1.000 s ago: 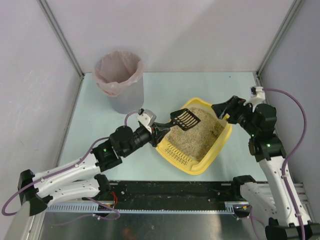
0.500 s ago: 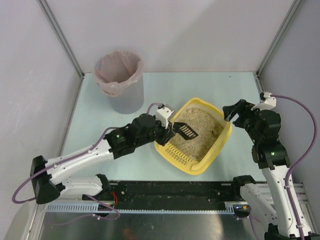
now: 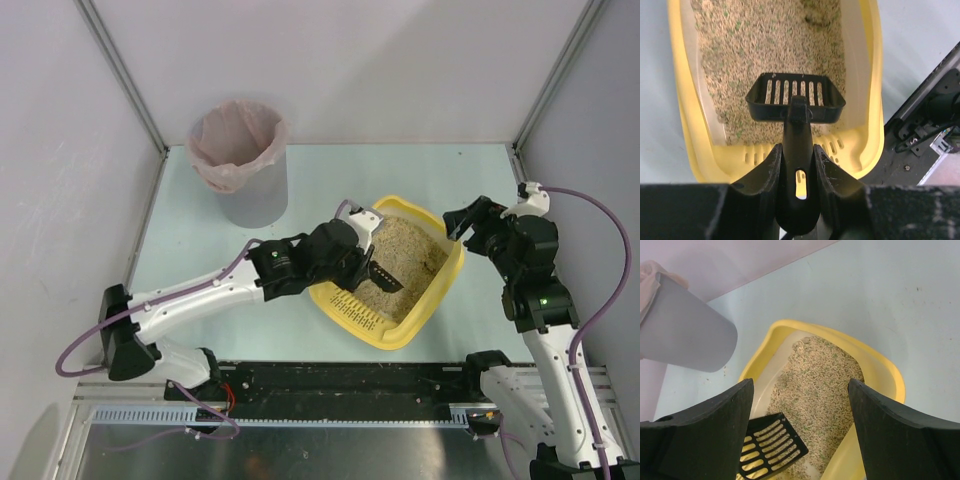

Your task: Clean the litter box

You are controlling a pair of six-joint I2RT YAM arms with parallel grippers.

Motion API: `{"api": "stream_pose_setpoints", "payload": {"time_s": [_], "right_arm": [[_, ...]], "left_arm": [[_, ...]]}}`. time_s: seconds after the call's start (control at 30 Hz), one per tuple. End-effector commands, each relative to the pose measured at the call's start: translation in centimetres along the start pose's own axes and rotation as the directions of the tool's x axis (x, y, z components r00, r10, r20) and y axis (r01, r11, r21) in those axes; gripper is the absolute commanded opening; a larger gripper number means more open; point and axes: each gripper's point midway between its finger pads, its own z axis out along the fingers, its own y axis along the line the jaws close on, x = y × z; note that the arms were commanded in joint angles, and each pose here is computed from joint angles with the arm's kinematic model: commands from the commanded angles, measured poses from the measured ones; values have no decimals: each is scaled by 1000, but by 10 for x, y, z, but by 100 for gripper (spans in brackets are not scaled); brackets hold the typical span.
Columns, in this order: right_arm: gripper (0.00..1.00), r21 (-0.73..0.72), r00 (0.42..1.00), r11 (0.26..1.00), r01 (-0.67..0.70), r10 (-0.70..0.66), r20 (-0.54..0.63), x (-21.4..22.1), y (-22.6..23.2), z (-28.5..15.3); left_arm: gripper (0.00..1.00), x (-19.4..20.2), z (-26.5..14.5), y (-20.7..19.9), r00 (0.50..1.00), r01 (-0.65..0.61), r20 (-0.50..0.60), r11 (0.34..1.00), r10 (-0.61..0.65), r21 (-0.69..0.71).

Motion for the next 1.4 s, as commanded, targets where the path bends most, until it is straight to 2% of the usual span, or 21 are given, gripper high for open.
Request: {"api": "stream_pose_setpoints", "payload": {"time_s": [0.0, 0.23, 0.57, 1.13, 1.37], "right_arm": [[80, -21, 998, 999, -36, 37, 52, -21, 11, -9], [80, 26, 998, 999, -26, 24, 60, -20, 2, -10], [80, -15, 998, 998, -55, 55, -7, -8, 10, 4], [79, -27, 997, 997, -66, 65, -33, 1, 11, 13], [79, -31, 997, 997, -69, 68, -47, 5, 11, 19]], "left_arm": [[0, -1, -5, 0, 995, 87, -43, 995, -89, -45], [0, 13, 6, 15, 985, 124, -98, 978, -141, -165], [0, 20, 16, 41, 983, 133, -81, 936, -168, -326], [0, 19, 48, 56, 979, 175, -50, 939, -198, -295], [0, 38, 57, 68, 977, 177, -59, 930, -206, -323]]}}
